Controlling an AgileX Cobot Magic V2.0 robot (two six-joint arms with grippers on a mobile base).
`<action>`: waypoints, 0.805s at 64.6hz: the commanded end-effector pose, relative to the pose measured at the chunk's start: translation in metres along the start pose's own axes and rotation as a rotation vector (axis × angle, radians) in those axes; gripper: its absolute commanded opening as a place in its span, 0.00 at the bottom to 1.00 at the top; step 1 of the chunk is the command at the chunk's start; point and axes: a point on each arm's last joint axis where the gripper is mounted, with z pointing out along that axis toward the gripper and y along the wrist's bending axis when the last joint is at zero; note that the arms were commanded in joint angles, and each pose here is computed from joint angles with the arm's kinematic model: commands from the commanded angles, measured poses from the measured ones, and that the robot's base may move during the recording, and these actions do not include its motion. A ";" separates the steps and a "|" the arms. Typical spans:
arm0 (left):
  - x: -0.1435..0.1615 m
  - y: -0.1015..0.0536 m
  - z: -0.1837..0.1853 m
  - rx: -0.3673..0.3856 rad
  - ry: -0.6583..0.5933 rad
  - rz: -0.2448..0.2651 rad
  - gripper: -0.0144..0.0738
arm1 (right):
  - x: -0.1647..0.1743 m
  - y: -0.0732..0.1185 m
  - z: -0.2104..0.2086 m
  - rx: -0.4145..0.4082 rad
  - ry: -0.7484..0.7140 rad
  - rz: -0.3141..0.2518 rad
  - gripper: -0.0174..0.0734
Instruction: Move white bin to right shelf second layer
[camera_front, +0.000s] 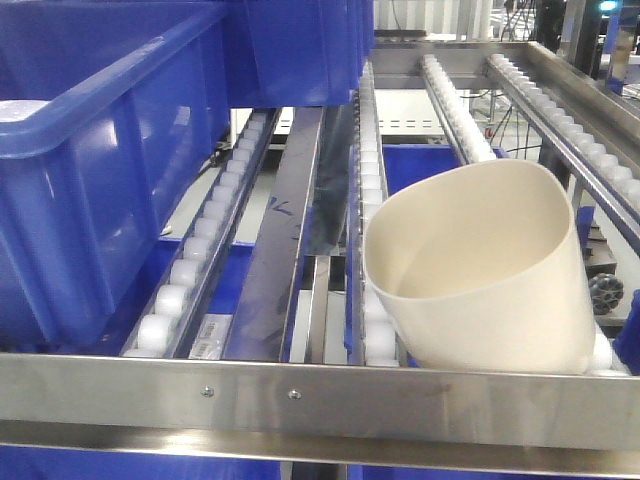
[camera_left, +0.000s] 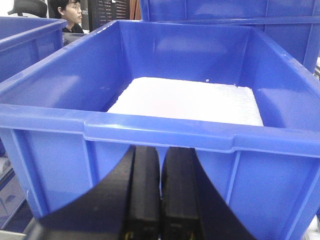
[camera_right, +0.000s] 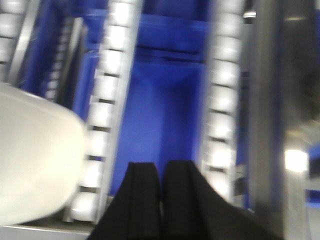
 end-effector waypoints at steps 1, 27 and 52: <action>0.001 0.001 0.000 -0.005 -0.071 -0.010 0.26 | -0.003 -0.010 -0.018 0.021 -0.176 0.015 0.26; 0.001 0.001 0.000 -0.005 -0.071 -0.010 0.26 | 0.070 -0.010 -0.046 0.066 -0.466 -0.028 0.25; 0.001 0.001 0.000 -0.005 -0.071 -0.010 0.26 | 0.100 -0.009 -0.039 0.059 -0.433 -0.030 0.25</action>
